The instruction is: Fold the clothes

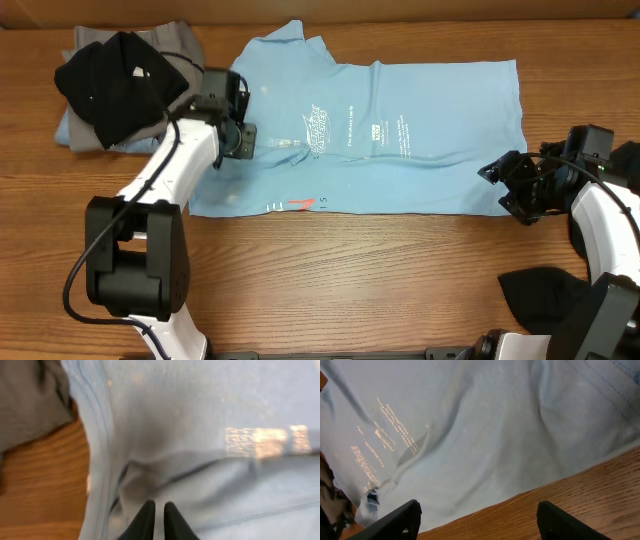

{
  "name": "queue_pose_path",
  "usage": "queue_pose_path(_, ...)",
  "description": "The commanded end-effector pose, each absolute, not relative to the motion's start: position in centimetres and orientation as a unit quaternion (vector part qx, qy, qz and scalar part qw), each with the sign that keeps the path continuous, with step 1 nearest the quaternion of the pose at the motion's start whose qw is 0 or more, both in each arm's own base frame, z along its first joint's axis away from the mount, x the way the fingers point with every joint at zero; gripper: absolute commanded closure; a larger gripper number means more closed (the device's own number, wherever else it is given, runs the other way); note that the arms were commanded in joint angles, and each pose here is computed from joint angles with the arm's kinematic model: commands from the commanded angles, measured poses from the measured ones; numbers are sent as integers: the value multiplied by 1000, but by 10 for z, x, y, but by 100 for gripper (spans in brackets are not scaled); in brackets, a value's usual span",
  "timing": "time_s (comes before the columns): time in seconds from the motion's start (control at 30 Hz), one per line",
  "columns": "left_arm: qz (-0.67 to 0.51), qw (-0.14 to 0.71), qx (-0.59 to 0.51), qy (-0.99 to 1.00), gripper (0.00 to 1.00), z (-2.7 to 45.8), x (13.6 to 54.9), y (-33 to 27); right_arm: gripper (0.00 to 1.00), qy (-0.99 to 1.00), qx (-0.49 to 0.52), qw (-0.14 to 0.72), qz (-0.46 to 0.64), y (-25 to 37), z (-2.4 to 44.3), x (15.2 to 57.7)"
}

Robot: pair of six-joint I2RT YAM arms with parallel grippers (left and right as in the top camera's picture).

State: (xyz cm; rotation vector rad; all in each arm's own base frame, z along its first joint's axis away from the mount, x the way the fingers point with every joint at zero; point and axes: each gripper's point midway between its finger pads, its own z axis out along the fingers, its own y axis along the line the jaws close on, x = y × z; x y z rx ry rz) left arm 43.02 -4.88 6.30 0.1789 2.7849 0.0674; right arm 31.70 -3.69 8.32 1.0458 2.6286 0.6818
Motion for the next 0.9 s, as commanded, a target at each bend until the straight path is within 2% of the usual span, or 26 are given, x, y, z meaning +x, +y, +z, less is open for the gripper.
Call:
queue_pose_path(0.0,13,155,56,986,87,92,427,-50,23,898,350,122,235,-37,88,322)
queue_pose_path(0.07,15,114,50,992,82,88,408,-48,23,901,344,124,234,-37,88,322)
queue_pose_path(0.23,19,60,52,997,76,55,376,-44,23,901,342,125,234,-38,88,323)
queue_pose_path(0.37,18,74,50,996,75,27,374,-43,23,901,342,126,234,-38,88,323)
queue_pose_path(0.63,39,95,49,993,74,10,376,-35,23,901,343,123,234,-37,88,322)
queue_pose_path(0.67,38,100,49,993,75,8,377,-36,23,901,343,123,234,-37,88,322)
queue_pose_path(0.77,36,114,46,992,88,9,383,-37,23,901,343,123,234,-37,88,322)
queue_pose_path(0.87,36,123,42,991,94,11,388,-37,23,901,343,122,234,-37,88,321)
